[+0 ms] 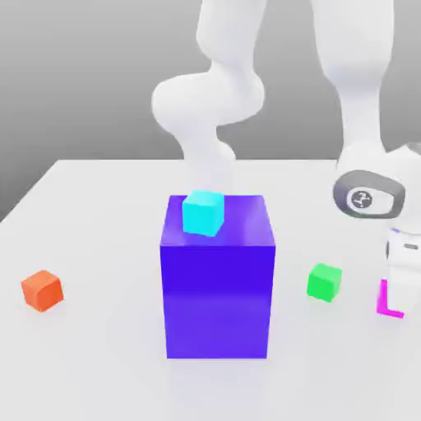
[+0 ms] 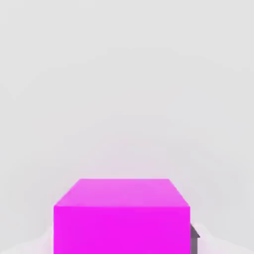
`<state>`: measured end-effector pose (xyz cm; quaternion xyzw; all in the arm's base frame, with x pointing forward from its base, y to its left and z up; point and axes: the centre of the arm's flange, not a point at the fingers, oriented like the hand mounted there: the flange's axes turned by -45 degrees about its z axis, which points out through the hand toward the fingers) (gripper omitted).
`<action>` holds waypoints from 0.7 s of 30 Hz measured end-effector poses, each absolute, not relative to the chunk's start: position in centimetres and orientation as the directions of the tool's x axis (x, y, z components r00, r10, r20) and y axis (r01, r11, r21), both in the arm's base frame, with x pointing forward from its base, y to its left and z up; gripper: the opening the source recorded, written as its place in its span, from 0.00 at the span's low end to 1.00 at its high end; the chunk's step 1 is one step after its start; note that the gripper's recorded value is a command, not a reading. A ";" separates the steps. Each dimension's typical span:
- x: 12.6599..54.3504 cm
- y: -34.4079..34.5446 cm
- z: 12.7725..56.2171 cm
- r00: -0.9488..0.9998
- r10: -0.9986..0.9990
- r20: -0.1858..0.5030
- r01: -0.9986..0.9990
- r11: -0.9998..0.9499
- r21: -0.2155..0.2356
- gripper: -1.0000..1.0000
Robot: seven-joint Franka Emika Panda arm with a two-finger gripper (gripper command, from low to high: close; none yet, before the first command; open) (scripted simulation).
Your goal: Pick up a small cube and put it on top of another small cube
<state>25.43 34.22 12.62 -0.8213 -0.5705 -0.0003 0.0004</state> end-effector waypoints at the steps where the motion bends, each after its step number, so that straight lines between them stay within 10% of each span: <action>1: 25.5 34.3 13.0 0.350 0.937 0.002 0.937 -0.350 -0.001 0.00; 21: 20.8 23.2 24.1 0.146 0.989 -0.006 0.989 -0.146 0.004 0.00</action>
